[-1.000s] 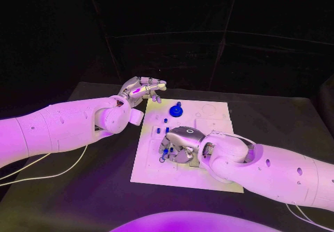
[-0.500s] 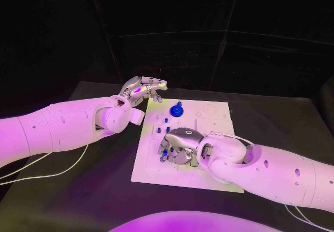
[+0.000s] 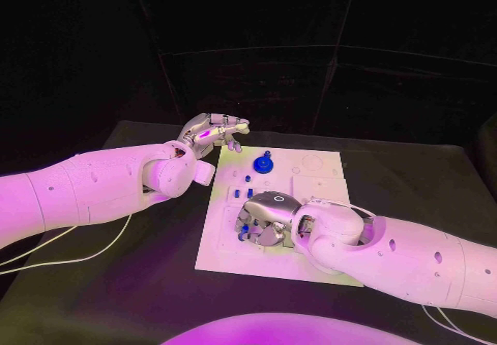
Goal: Assemble the parts on the task board
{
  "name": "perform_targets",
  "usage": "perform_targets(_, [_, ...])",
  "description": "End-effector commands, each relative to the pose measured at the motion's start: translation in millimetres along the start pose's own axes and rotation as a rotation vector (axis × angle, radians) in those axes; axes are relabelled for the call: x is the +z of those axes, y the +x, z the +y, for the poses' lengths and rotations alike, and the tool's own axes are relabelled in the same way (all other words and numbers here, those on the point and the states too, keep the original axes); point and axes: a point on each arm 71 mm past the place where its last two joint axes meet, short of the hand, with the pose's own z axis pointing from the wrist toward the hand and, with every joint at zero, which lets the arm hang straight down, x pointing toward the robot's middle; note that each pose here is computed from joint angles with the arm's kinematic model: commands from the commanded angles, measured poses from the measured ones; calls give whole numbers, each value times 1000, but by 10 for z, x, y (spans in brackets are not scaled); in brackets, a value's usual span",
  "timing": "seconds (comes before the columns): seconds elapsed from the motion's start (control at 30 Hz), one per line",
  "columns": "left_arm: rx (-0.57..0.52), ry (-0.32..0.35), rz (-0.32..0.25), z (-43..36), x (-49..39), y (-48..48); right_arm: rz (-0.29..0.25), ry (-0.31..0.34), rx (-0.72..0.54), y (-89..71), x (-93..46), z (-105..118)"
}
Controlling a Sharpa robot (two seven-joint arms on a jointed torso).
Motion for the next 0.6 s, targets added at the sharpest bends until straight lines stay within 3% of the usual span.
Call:
perform_targets(0.03, [-7,7,11,-14,6,13,24,-1,-11,27,1,13])
perform_targets(0.6, [-8,5,11,-14,5,10,53,4,-49,71,15,10])
